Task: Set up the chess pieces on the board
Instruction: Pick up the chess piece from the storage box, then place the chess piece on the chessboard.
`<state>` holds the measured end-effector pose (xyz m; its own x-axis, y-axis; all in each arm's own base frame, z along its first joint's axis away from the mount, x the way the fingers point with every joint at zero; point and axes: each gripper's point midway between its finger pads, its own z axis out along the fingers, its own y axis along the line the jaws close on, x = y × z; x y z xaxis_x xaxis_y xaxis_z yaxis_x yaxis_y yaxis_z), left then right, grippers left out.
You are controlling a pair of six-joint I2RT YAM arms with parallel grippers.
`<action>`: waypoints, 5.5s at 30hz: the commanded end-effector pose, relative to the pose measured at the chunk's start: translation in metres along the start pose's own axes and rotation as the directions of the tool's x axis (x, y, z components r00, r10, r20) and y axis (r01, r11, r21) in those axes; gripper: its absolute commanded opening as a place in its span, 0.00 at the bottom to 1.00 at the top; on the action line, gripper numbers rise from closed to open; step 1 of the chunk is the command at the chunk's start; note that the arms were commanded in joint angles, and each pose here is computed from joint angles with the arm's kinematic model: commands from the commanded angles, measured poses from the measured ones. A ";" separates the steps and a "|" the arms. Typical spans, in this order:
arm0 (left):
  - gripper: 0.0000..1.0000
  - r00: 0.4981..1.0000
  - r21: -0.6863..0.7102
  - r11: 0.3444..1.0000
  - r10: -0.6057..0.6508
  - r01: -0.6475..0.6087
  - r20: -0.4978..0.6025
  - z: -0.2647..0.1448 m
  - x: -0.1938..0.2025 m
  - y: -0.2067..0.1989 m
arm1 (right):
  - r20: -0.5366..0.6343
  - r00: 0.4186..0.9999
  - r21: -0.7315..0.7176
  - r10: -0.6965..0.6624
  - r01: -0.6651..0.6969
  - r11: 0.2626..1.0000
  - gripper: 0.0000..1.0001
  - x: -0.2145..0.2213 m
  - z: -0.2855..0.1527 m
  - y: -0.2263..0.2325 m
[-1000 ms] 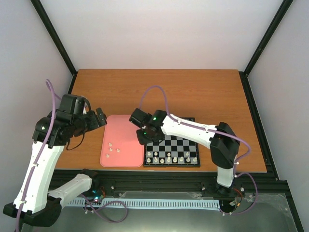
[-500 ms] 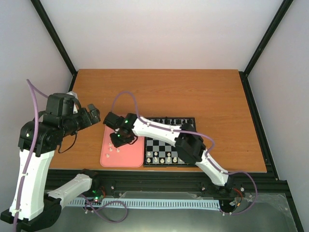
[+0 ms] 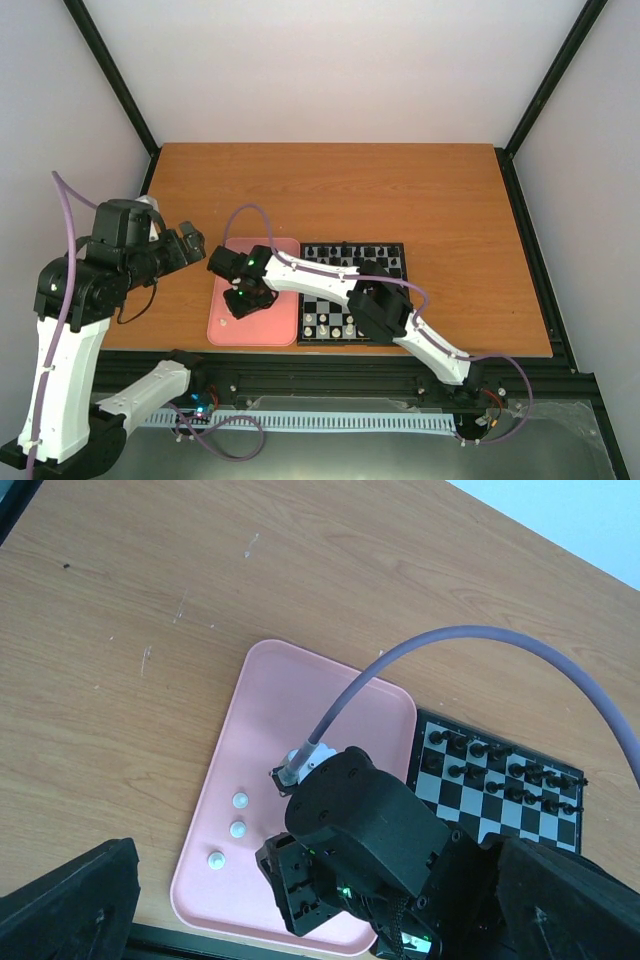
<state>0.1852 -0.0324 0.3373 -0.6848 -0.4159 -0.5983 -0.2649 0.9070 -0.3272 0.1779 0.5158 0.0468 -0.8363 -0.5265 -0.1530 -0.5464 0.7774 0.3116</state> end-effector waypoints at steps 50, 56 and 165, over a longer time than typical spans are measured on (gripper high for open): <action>1.00 1.000 0.012 1.000 0.002 -0.002 -0.017 0.010 0.005 -0.002 | 0.153 0.988 0.117 0.018 -0.036 0.992 0.03 -0.019 -0.085 -0.031; 1.00 1.000 0.021 1.000 0.005 -0.005 -0.020 0.013 0.005 -0.005 | 0.180 0.979 0.198 0.100 -0.136 0.971 0.03 0.014 -0.122 -0.091; 1.00 0.997 0.024 1.000 -0.001 0.003 -0.081 0.037 0.024 -0.003 | 0.110 0.955 0.320 0.274 -0.295 0.900 0.42 0.123 -0.105 -0.176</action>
<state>0.1931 -0.0463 0.2919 -0.7529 -0.3998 -0.5227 -0.2579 0.9100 -0.3246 0.1672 0.2780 0.0514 -0.9565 -0.2733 -0.1022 -0.2777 0.9602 0.0306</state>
